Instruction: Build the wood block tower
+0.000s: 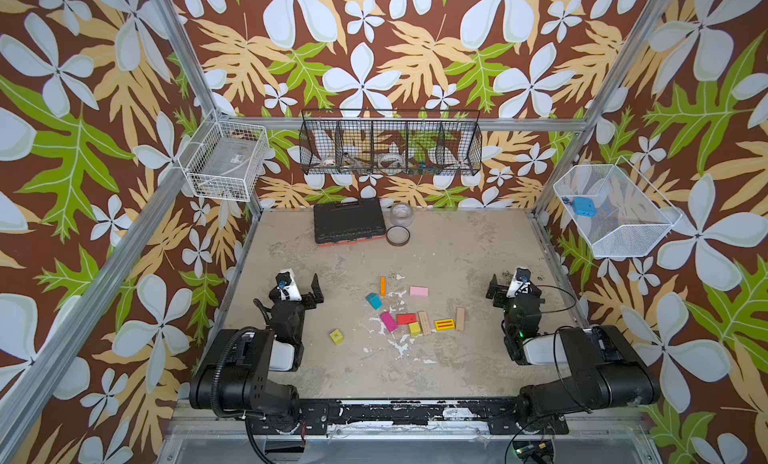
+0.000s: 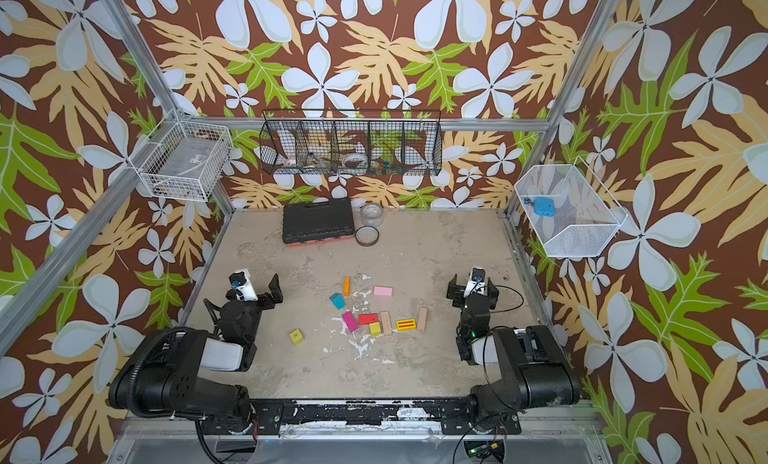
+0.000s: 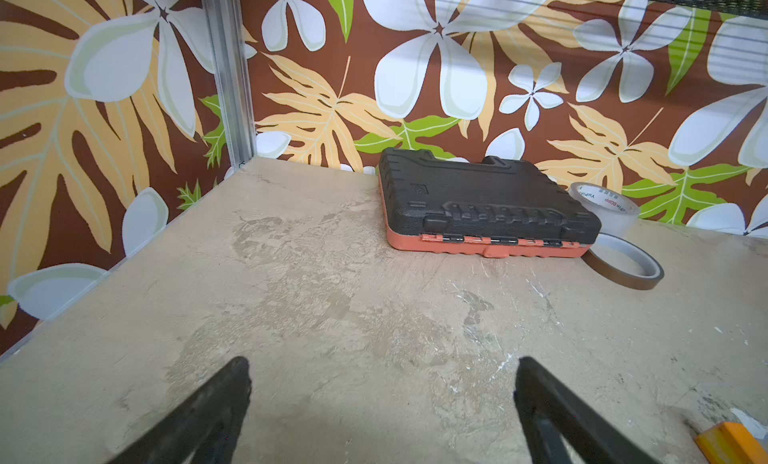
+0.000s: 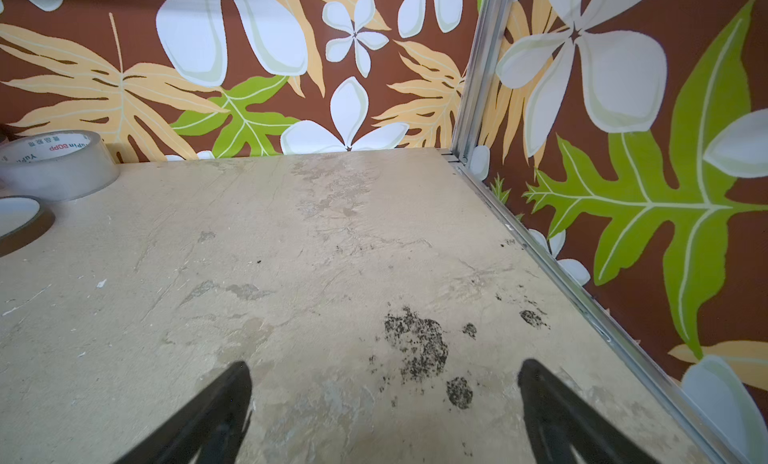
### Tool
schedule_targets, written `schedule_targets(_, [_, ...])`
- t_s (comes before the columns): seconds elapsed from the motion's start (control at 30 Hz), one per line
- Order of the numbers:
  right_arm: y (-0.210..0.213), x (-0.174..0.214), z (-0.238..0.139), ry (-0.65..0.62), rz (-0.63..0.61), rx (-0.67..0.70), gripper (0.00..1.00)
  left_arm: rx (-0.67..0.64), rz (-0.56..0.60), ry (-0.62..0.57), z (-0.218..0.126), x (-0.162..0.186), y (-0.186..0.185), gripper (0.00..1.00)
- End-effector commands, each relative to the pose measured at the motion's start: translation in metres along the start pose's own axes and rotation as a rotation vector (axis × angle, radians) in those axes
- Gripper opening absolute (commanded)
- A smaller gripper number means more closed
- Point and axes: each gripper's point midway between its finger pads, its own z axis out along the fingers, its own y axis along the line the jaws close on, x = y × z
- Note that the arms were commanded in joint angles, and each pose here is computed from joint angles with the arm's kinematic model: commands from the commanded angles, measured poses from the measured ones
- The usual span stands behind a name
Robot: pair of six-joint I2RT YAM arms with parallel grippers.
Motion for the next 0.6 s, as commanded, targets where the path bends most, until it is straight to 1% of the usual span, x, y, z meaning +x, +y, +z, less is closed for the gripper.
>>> schedule_targets(0.0, [-0.0006,-0.0078,0.0012,-0.028,0.017,0.003,1.00,0.010,-0.008,-0.040,-0.0004,-0.0103,-0.0017,1.00])
schedule_targets(0.47, [-0.0001,-0.0091,-0.0014,-0.038,0.012,0.002,1.00,0.013,-0.006,-0.040,-0.0005,-0.0100,-0.0020,1.00])
schedule_targets(0.57, [0.0003,-0.0089,-0.0021,-0.038,0.010,0.002,1.00,0.034,0.003,-0.031,0.0014,-0.0090,-0.0060,1.00])
